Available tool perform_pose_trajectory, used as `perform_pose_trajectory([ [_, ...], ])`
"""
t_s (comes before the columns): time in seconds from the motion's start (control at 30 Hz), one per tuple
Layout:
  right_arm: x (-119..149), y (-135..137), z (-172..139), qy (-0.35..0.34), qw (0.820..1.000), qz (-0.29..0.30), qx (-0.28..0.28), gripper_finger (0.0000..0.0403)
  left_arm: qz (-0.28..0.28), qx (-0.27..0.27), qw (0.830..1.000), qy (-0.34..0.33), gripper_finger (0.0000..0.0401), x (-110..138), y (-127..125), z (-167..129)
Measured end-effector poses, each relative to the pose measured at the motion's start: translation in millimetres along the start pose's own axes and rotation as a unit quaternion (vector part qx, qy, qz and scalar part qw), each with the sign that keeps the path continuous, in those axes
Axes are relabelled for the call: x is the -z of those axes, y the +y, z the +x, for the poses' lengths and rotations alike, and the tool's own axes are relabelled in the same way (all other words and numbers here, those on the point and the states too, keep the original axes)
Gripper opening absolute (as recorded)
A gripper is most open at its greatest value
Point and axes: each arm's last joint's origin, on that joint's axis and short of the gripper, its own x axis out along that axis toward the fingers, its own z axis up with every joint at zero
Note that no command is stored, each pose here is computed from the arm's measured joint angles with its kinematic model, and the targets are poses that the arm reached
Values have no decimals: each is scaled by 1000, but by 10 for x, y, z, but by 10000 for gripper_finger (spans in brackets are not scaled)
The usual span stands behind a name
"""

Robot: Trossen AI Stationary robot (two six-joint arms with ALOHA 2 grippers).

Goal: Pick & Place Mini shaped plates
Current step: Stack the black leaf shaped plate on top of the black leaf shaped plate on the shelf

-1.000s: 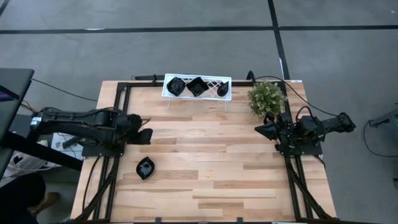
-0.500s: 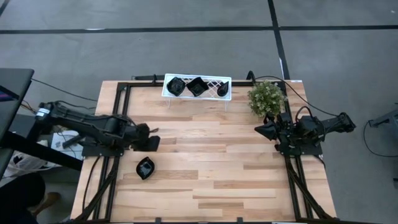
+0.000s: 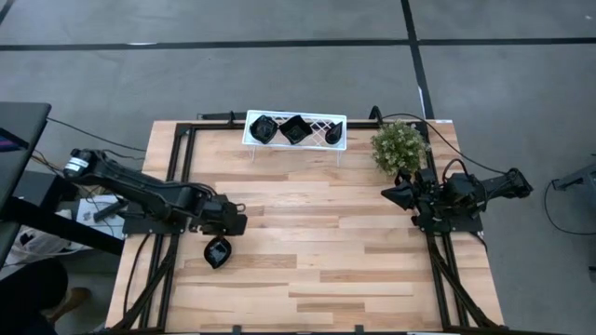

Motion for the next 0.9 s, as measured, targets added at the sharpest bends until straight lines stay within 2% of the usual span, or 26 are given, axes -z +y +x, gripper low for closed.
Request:
perform_pose_trajectory([
  [0.17, 0, 0, 0, 0, 1000, 0, 0, 7, 2, -17, 1000, 18, 177, 77, 8, 49],
  [0.3, 0, 0, 0, 0, 1000, 0, 0, 7, -17, -48, 999, 16, 177, 122, 65, 60],
  [0.5, 0, 0, 0, 0, 1000, 0, 0, 7, -29, -111, 993, 6, 177, 179, 204, 35],
  [0.57, 1, 0, 0, 1, 1000, 0, 0, 7, -27, -117, 993, 7, 177, 183, 244, 71],
  [0.7, 2, -1, 0, 1, 1000, 0, 0, 7, -43, -148, 987, 36, 177, 178, 390, 182],
  [0.9, 3, -1, 0, 2, 1000, 0, 1, 7, -51, -149, 985, 64, 177, 160, 530, 335],
])
